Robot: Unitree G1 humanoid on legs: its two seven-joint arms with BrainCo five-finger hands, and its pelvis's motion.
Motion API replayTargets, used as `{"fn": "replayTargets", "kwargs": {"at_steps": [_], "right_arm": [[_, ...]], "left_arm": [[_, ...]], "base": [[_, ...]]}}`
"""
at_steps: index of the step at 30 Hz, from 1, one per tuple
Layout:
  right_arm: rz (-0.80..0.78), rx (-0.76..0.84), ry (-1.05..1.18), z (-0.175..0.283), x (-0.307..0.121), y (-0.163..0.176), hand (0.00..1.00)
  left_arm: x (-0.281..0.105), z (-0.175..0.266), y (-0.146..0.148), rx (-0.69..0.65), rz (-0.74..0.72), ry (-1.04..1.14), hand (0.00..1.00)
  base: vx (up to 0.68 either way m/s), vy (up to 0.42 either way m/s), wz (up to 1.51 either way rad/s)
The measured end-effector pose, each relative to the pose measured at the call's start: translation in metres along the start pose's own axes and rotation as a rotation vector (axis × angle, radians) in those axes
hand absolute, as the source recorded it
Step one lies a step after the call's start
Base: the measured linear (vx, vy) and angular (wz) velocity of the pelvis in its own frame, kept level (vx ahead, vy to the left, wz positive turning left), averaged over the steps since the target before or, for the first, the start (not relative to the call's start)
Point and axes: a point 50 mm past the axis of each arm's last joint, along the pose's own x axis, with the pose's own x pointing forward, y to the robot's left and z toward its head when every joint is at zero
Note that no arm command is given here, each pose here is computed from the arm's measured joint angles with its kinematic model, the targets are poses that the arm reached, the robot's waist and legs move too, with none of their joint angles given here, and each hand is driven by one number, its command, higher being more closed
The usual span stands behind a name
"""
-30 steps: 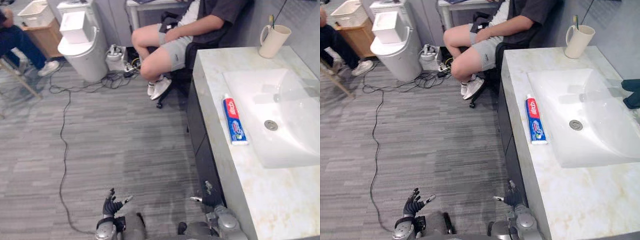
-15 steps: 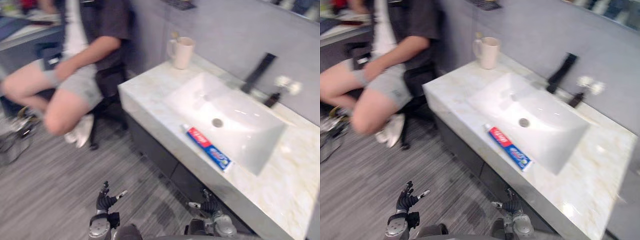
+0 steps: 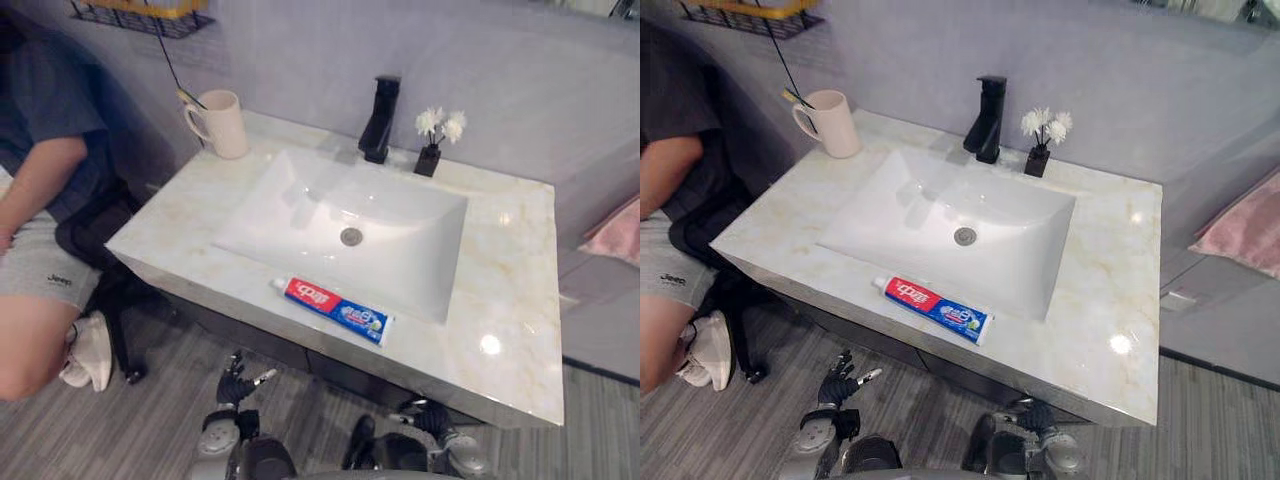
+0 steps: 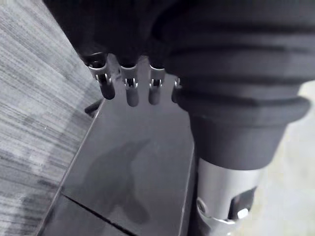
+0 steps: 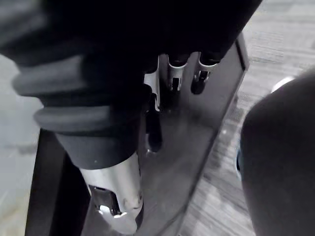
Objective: Organize washtable
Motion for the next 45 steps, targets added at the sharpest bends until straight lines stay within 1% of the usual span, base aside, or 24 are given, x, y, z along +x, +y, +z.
{"fn": "replayTargets", "kwargs": {"at_steps": [1,2,3,4,7,9,15,22,23,29,34,40,45], "right_arm": [[-0.052,-0.004,0.004,0.001,0.002,-0.010,0.00],[-0.065,0.003,0.016,0.000,0.003,-0.012,0.00],[-0.106,0.015,0.020,-0.001,0.003,-0.018,0.00],[-0.134,0.004,0.051,-0.009,0.000,-0.025,0.00],[-0.178,-0.006,0.100,-0.023,-0.007,-0.039,0.00],[-0.187,-0.001,0.110,-0.026,-0.009,-0.041,0.00],[-0.189,0.020,0.107,-0.025,-0.008,-0.040,0.00],[-0.184,0.052,0.124,-0.029,-0.008,-0.036,0.00],[-0.177,0.056,0.118,-0.024,-0.004,-0.034,0.00],[-0.177,0.058,0.118,-0.024,-0.004,-0.034,0.00],[-0.187,0.126,0.117,-0.024,-0.003,-0.035,0.00],[-0.199,0.226,0.133,-0.028,-0.004,-0.033,0.00],[-0.224,0.238,0.167,-0.036,-0.008,-0.036,0.00]], "left_arm": [[-0.006,-0.012,0.008,-0.010,0.036,0.042,0.00],[-0.009,-0.018,0.010,-0.019,0.048,0.063,0.00],[-0.011,-0.020,0.021,-0.009,0.090,0.069,0.00],[-0.009,-0.020,0.026,0.008,0.099,0.073,0.00],[-0.016,-0.031,0.022,-0.005,0.092,0.110,0.00],[-0.017,-0.037,0.017,-0.012,0.083,0.137,0.00],[-0.008,-0.026,0.018,-0.002,0.078,0.105,0.00],[-0.009,-0.031,0.022,0.018,0.080,0.129,0.00],[-0.011,-0.039,0.020,0.027,0.070,0.163,0.00],[-0.011,-0.039,0.020,0.027,0.070,0.164,0.00],[-0.014,-0.047,0.018,0.026,0.065,0.200,0.00],[-0.015,-0.054,0.008,0.010,0.030,0.243,0.00],[-0.012,-0.051,0.009,0.013,0.011,0.241,0.00]], "base": [[-0.04,0.225,-0.97],[0.09,0.229,-0.73],[0.17,0.187,-0.24],[0.16,0.173,-0.12],[0.07,0.135,-0.32],[0.17,0.126,-0.39],[0.12,0.071,-0.12],[0.01,0.030,-0.10],[0.00,0.000,0.00],[0.00,0.000,0.00],[0.00,0.000,0.00],[0.03,-0.036,0.15],[0.11,-0.092,0.02]]}}
